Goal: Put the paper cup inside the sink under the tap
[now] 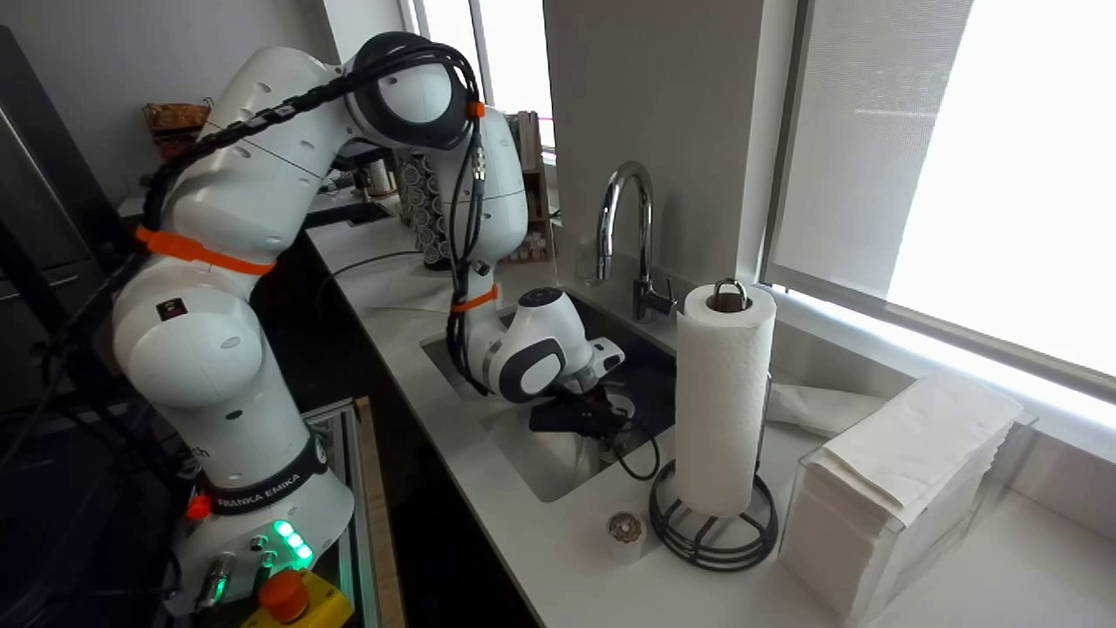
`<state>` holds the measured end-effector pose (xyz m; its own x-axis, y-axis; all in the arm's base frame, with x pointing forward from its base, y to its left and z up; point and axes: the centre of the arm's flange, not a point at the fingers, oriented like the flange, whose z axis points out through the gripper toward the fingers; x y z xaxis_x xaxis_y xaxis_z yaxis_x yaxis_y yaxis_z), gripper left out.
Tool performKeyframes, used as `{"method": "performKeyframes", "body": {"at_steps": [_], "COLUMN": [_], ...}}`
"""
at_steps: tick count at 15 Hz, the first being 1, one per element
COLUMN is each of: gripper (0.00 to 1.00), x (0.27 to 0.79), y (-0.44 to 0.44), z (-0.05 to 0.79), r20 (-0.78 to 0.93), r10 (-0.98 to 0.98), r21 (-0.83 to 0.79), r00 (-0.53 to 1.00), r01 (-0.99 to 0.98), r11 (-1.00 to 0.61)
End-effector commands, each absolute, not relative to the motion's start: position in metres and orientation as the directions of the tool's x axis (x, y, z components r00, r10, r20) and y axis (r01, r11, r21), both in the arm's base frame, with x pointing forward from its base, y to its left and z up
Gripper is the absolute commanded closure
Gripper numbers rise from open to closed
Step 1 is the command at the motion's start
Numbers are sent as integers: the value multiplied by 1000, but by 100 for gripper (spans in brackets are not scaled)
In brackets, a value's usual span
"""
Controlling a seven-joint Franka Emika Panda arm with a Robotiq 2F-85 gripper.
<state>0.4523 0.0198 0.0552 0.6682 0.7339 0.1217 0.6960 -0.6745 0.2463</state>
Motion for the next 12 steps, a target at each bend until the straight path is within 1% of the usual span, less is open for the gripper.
{"method": "performKeyframes", "body": {"at_steps": [1,5,12], "gripper": [100,100,100], "x": [448,446,451], "y": [13,3,-6], "z": [59,62,80], "r20": [81,32,75], "r10": [672,587,389], "r21": [213,185,137], "r00": [736,809,918], "r01": [646,573,377], "r11": [-733,-799,-916]}}
